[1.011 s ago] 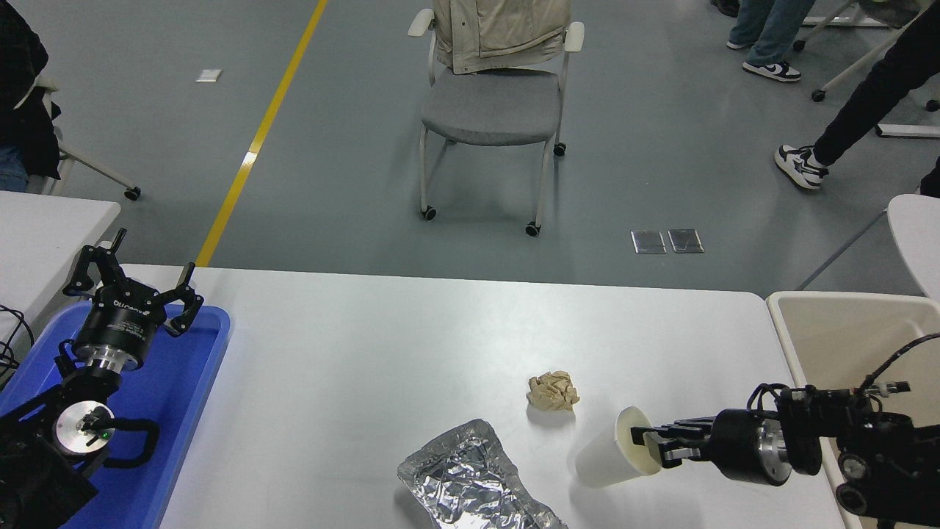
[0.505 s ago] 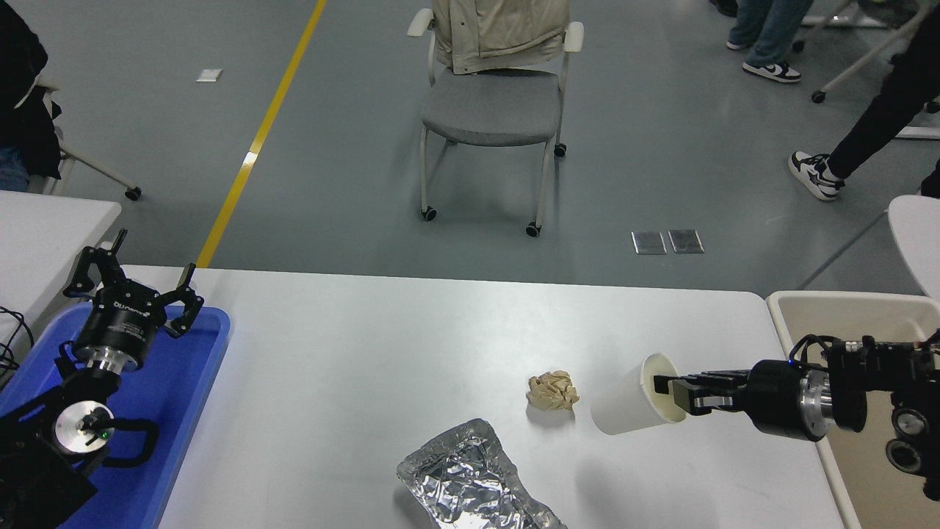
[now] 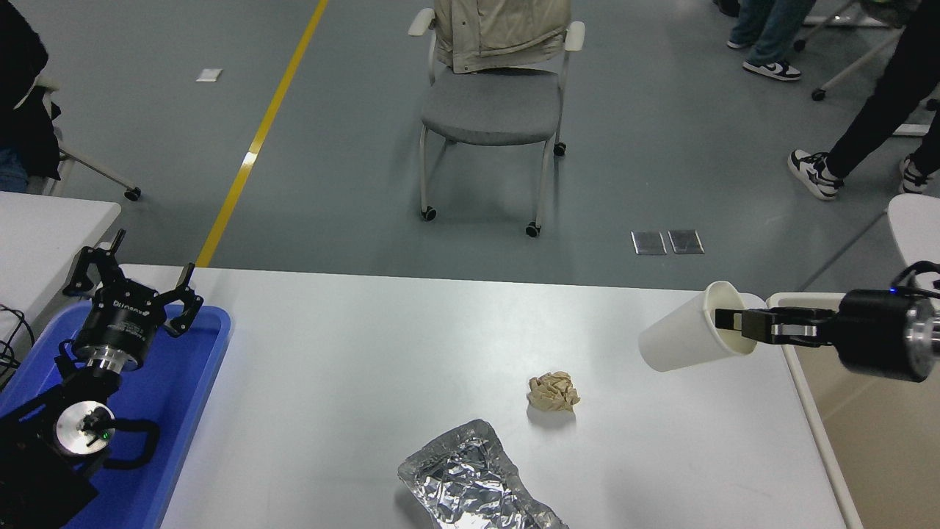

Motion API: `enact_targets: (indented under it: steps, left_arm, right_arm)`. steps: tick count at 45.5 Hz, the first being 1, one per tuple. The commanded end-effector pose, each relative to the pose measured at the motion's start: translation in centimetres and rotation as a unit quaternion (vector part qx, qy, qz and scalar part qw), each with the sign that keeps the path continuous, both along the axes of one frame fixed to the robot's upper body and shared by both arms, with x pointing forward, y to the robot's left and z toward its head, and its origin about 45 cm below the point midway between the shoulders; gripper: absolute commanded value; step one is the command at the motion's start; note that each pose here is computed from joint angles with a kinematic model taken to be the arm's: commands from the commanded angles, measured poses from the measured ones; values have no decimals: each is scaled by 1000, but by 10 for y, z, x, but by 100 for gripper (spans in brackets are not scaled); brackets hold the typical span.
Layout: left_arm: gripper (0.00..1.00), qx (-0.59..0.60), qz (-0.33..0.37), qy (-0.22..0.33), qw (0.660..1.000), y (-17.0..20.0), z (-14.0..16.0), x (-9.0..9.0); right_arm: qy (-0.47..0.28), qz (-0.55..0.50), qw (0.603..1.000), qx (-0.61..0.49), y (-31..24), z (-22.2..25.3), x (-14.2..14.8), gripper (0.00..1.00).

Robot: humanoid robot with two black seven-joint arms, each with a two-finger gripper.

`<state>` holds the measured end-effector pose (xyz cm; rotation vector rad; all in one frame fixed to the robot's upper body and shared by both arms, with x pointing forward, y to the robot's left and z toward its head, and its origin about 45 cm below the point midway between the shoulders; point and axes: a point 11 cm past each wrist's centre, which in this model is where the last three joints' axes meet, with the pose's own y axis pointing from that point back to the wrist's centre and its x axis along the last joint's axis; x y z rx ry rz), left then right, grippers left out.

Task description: Clean the table surface

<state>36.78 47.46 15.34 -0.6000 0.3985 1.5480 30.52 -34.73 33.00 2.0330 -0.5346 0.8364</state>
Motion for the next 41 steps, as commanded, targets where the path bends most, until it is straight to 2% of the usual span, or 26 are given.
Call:
enact_targets:
  steps: [1, 9, 18, 41]
  left_arm:
    - [100, 0, 1, 0, 1000, 0, 0, 0]
    - [100, 0, 0, 0, 1000, 0, 0, 0]
    - [100, 0, 0, -1, 1000, 0, 1, 0]
    - [100, 0, 0, 0, 1000, 0, 0, 0]
  right_arm:
    - [-22, -14, 1000, -3, -15, 39, -3, 0]
    - [-35, -22, 999, -10, -25, 64, -6, 0]
    - [-35, -33, 998, -52, -39, 54, -7, 0]
    - [-41, -159, 977, -135, -145, 37, -5, 0]
